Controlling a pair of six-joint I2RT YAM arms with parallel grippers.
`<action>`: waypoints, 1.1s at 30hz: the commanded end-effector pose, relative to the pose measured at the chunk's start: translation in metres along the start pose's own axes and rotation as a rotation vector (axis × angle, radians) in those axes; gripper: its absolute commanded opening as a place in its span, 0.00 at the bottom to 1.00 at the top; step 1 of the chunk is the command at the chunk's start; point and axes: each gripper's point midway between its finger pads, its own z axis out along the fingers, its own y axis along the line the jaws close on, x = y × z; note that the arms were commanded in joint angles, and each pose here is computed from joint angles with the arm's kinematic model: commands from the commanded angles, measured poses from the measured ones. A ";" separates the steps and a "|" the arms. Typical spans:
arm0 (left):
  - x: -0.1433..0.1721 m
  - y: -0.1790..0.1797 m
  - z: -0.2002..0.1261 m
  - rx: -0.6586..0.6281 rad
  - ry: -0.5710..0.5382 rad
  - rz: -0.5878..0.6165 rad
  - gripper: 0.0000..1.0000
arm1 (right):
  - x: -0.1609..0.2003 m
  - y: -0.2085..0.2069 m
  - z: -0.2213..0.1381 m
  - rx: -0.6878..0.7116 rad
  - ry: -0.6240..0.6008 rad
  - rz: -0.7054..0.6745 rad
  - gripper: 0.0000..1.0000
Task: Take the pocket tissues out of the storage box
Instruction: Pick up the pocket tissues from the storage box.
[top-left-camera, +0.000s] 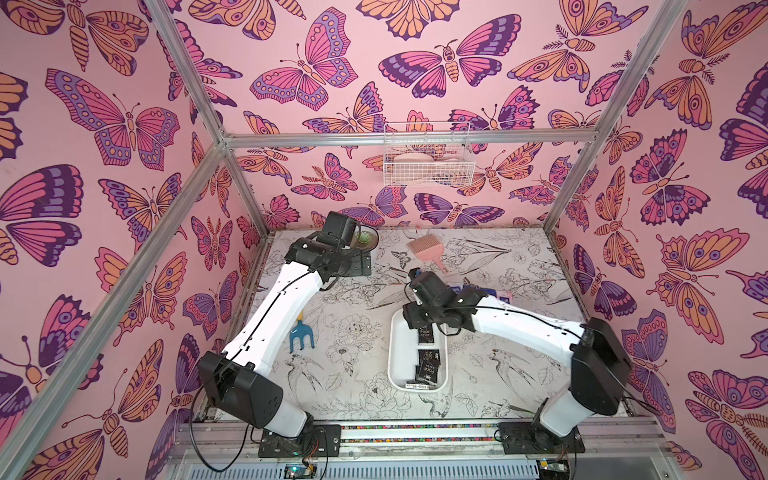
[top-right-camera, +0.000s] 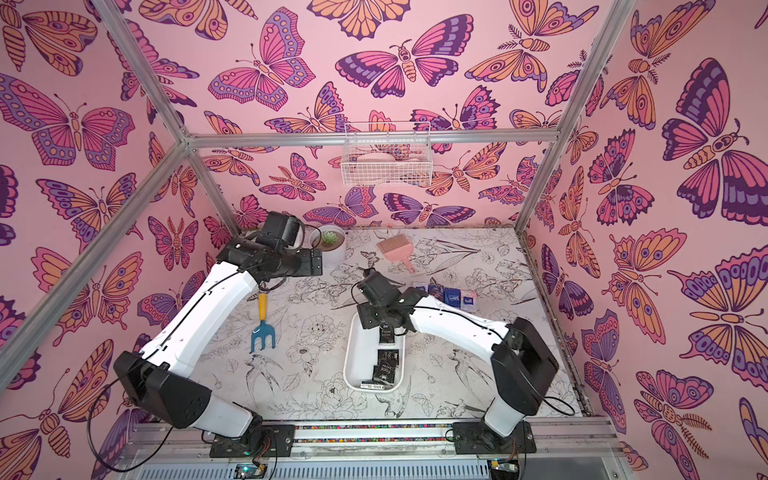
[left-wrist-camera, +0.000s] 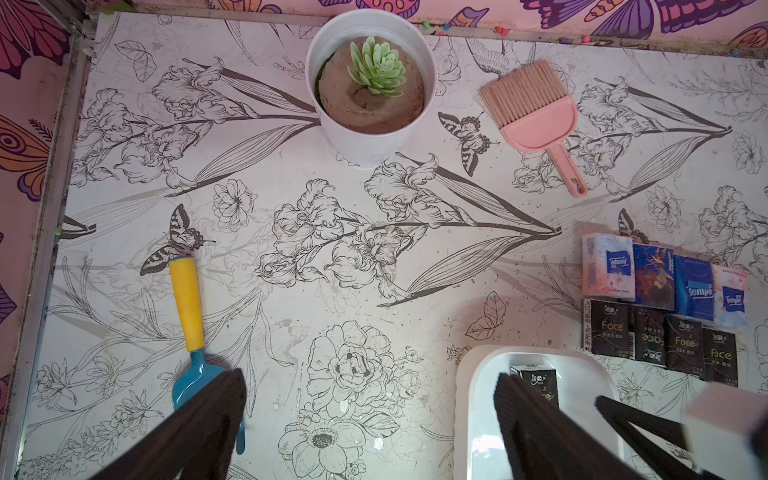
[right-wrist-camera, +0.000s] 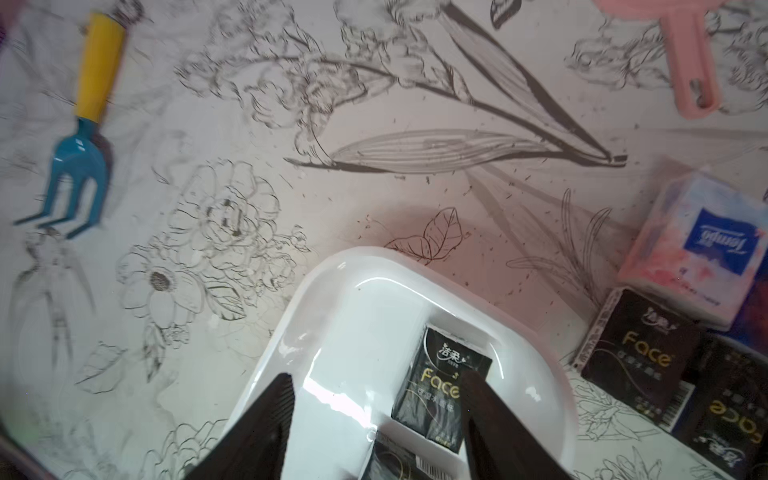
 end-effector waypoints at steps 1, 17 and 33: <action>0.003 0.005 -0.002 -0.015 0.004 0.004 1.00 | 0.009 -0.025 0.010 0.170 0.003 0.103 0.70; 0.001 0.003 -0.002 -0.003 0.002 0.019 1.00 | 0.052 -0.047 0.050 0.314 0.109 0.251 0.71; 0.001 0.005 -0.004 -0.008 0.000 0.016 1.00 | 0.059 -0.032 0.070 0.221 0.153 0.298 0.52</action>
